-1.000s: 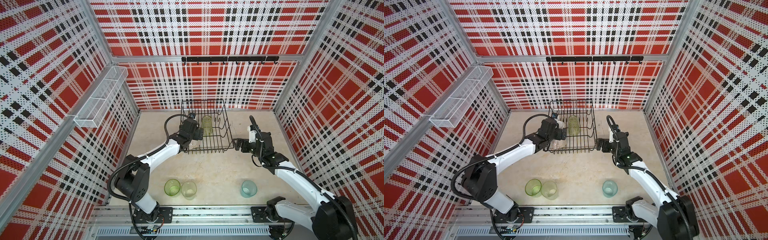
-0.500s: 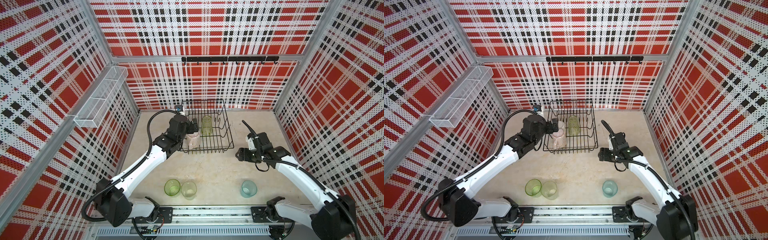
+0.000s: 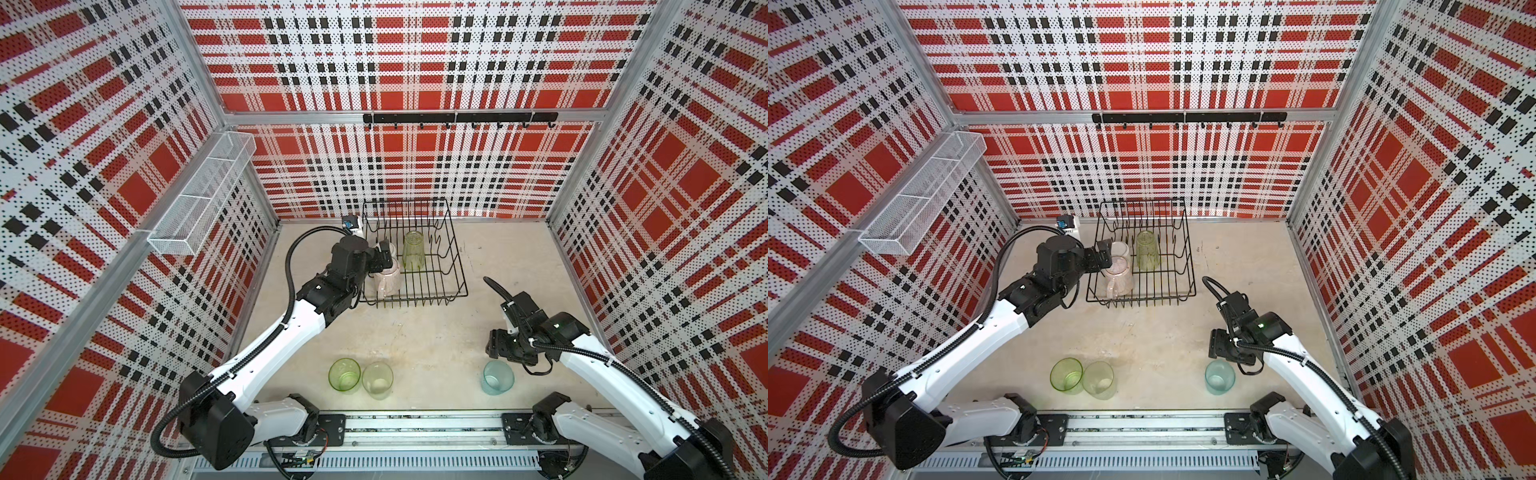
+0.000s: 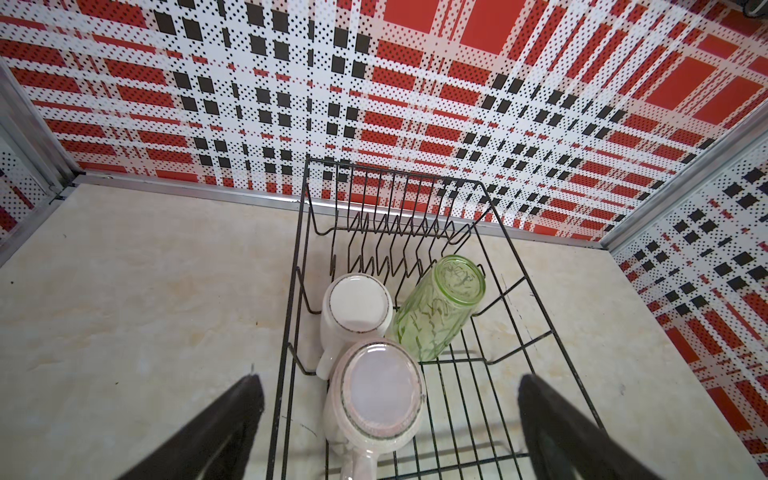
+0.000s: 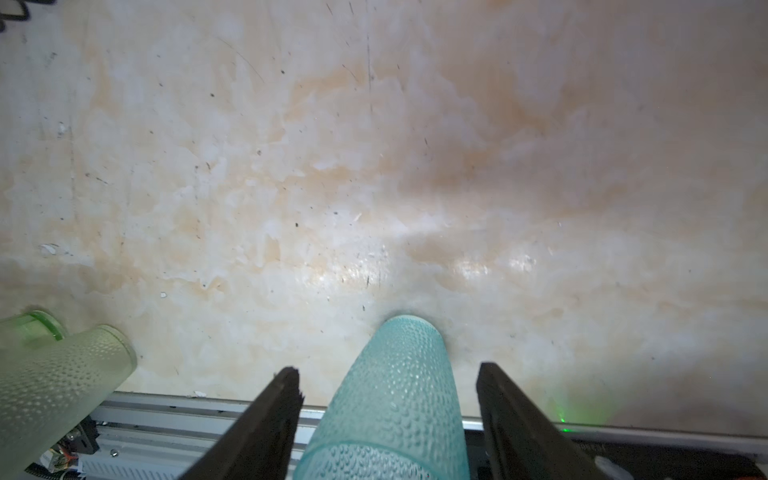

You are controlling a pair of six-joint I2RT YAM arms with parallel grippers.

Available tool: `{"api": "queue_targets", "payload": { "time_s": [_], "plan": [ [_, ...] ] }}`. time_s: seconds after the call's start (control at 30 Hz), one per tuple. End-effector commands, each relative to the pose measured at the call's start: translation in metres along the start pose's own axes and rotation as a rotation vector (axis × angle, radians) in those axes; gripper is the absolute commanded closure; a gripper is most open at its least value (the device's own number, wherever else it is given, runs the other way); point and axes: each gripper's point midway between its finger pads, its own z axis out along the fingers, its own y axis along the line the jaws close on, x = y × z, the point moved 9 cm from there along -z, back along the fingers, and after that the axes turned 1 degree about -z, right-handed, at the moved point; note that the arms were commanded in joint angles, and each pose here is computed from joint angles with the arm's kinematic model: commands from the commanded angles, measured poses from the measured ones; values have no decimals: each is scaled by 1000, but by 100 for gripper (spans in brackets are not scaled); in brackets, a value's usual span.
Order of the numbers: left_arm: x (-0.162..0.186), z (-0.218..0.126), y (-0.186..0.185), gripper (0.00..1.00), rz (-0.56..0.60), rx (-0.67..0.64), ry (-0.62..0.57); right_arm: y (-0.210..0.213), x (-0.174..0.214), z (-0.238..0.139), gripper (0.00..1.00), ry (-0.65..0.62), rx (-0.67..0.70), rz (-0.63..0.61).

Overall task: Load the cups into the dish rack
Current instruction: 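Reach the right gripper down and close it on the teal cup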

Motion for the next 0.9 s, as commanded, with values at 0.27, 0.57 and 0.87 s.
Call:
{"api": "queue_targets", "payload": {
  "time_s": [0.27, 0.57, 0.87],
  "plan": [
    [-5, -8, 2, 2, 1, 3, -25, -6, 18, -25, 36, 46, -18, 33],
    [-3, -8, 3, 2, 1, 4, -23, -1, 18, -5, 40, 93, 34, 16],
    [-3, -11, 7, 2, 25, 0, -29, -2, 19, 18, 53, 125, 48, 2]
  ]
}}
